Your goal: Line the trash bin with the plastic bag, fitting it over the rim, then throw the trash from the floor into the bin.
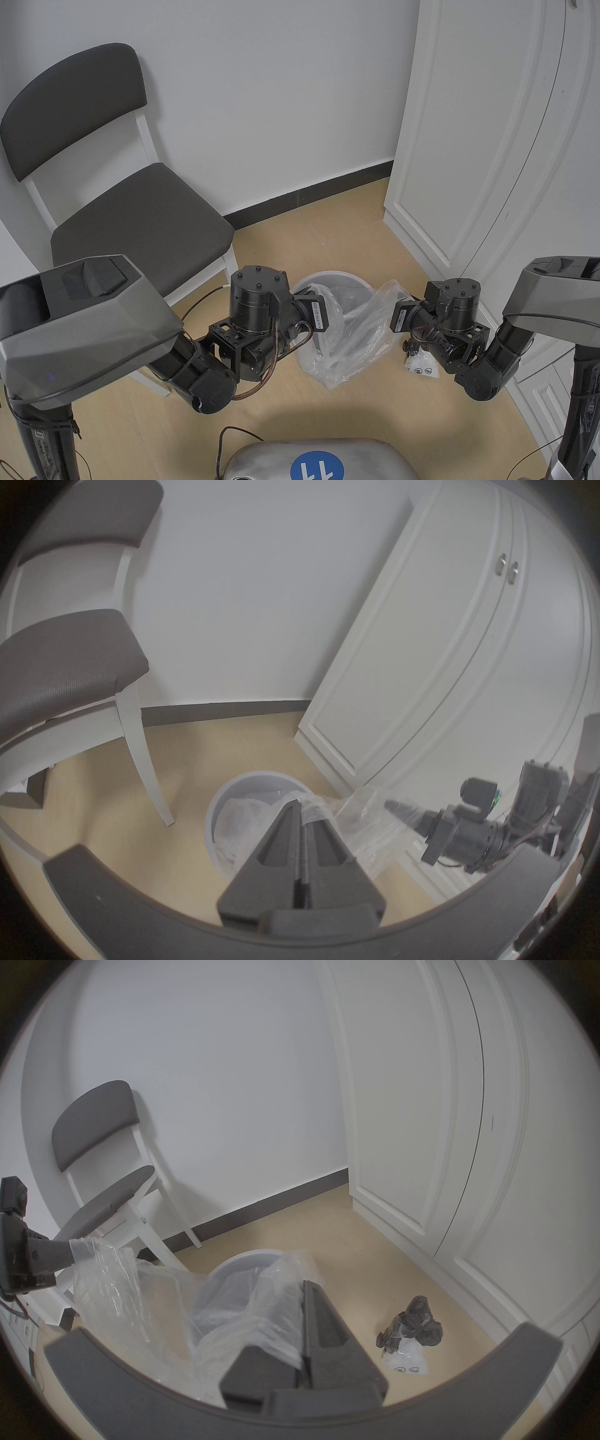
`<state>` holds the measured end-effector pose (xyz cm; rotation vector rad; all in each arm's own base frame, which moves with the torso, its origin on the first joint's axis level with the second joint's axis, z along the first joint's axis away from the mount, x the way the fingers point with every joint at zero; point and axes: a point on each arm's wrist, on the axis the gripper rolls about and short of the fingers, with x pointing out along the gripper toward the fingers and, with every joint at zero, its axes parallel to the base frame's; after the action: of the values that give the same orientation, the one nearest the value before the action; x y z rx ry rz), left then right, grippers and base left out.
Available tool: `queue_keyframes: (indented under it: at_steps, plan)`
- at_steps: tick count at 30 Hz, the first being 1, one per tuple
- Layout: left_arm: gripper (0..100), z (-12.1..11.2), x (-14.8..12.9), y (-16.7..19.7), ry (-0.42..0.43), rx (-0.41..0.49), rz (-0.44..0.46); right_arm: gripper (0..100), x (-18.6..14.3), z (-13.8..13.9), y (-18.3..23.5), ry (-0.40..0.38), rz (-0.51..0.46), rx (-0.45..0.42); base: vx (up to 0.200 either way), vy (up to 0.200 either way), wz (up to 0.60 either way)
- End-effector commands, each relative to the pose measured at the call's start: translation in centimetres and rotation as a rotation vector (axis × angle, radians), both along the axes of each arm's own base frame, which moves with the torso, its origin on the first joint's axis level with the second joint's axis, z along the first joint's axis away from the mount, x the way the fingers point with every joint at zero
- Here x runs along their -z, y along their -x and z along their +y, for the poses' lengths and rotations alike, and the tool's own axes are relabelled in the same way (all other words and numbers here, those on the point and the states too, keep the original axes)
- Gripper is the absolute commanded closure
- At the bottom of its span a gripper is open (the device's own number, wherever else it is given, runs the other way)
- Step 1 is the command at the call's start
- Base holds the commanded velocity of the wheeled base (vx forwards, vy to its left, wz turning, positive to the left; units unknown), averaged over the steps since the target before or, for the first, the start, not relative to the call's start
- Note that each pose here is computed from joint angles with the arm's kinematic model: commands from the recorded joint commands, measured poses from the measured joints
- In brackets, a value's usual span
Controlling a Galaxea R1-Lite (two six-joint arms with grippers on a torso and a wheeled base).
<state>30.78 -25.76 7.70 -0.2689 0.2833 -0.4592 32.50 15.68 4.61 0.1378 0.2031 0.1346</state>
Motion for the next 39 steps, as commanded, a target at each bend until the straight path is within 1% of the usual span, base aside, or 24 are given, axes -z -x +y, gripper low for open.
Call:
queue_keyframes:
  at_steps: [1,2,3,6,7,10,17,22,27,28,30,35,39]
  plan:
    - [100,0.2,0.5,-1.2,0.022,-0.027,0.006,100,1.1,0.1,-1.0,-0.008,0.013,0.015,0.000,0.000,0.00]
    - [100,0.1,0.3,-1.8,0.054,-0.040,0.009,100,0.9,-0.1,-1.3,-0.015,0.005,0.023,0.000,0.000,0.00]
    - [100,0.1,0.3,-2.2,0.066,-0.048,0.010,100,0.8,-0.2,-1.5,-0.020,-0.002,0.029,0.000,0.000,0.00]
    - [100,0.3,0.2,-3.1,0.089,-0.067,0.006,100,0.7,-0.5,-2.2,-0.037,-0.011,0.047,0.000,0.000,0.00]
    - [100,0.5,0.2,-3.5,0.096,-0.077,0.004,100,0.9,-0.5,-2.7,-0.059,-0.015,0.055,0.000,0.000,0.00]
    - [100,0.9,0.3,-4.4,0.100,-0.099,-0.003,100,1.3,-0.3,-3.8,-0.095,-0.024,0.069,0.000,0.000,0.00]
    - [100,1.8,0.4,-5.8,0.101,-0.134,-0.003,100,2.2,-0.7,-5.3,-0.123,-0.032,0.097,0.000,0.000,0.00]
    - [100,2.2,0.6,-6.5,0.112,-0.154,-0.002,100,2.4,-0.4,-6.1,-0.189,-0.040,0.106,0.000,0.000,0.00]
    - [100,2.6,0.6,-7.1,0.101,-0.194,0.000,100,3.0,0.8,-5.7,-0.214,-0.004,0.085,0.000,0.000,0.00]
    - [100,2.7,0.5,-7.1,0.097,-0.196,0.006,100,3.3,1.9,-5.4,-0.238,0.005,0.064,0.000,0.000,0.00]
    - [100,3.0,0.4,-7.0,0.095,-0.200,0.008,100,3.6,2.8,-5.2,-0.251,0.013,0.045,0.000,0.000,0.00]
    - [100,2.9,0.3,-6.4,0.084,-0.191,0.015,100,4.2,4.5,-6.2,-0.260,0.003,0.020,0.000,0.000,0.00]
    - [100,2.1,0.7,-5.9,0.078,-0.171,0.025,100,4.5,5.3,-7.5,-0.263,0.038,0.023,0.000,0.000,0.00]
